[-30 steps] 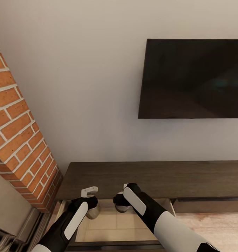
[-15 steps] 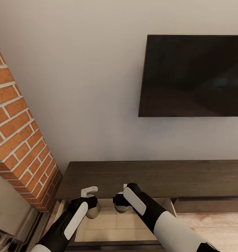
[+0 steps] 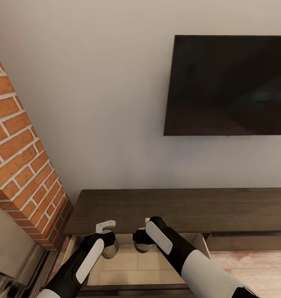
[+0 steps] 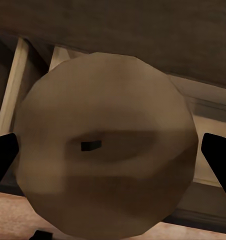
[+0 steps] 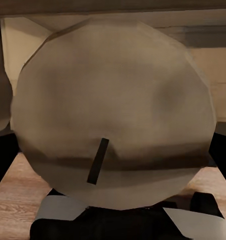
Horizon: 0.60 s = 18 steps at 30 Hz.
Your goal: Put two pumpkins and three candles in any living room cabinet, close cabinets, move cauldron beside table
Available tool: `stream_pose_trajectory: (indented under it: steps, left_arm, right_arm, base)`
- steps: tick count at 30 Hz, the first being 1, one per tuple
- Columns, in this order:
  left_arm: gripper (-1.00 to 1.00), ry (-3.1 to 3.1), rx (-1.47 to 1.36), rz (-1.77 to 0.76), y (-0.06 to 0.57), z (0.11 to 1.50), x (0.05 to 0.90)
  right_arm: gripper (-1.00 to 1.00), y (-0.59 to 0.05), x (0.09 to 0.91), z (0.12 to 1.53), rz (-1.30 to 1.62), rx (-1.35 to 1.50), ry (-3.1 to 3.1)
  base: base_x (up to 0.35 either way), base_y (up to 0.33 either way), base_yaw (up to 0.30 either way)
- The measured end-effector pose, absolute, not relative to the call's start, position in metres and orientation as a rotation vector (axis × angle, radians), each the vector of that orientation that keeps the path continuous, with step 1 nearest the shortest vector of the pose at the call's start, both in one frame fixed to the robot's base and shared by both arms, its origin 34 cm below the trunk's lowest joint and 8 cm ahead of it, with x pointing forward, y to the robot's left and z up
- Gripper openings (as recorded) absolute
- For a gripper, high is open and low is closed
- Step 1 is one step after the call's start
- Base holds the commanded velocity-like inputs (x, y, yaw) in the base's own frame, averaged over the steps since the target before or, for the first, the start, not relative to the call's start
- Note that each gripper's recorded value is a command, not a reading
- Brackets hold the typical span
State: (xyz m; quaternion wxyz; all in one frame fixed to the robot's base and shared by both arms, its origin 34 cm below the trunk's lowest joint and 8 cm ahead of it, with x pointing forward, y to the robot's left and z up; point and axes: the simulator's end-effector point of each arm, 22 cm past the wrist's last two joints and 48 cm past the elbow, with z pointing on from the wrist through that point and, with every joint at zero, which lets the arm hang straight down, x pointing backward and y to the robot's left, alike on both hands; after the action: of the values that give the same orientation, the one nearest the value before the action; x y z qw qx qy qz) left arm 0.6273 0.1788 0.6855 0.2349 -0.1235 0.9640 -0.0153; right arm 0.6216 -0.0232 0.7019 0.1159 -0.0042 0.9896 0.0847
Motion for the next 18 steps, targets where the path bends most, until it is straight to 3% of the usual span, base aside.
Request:
stream_pose_trajectory:
  steps: [18]
  left_arm:
    - [-1.0, 2.649, -0.338, -0.045, 0.178, 0.658, 0.627]
  right_arm:
    - [-1.0, -0.015, 0.604, 0.669, 0.354, 0.047, 2.976]
  base:
    - [0.0, 0.0, 0.0]
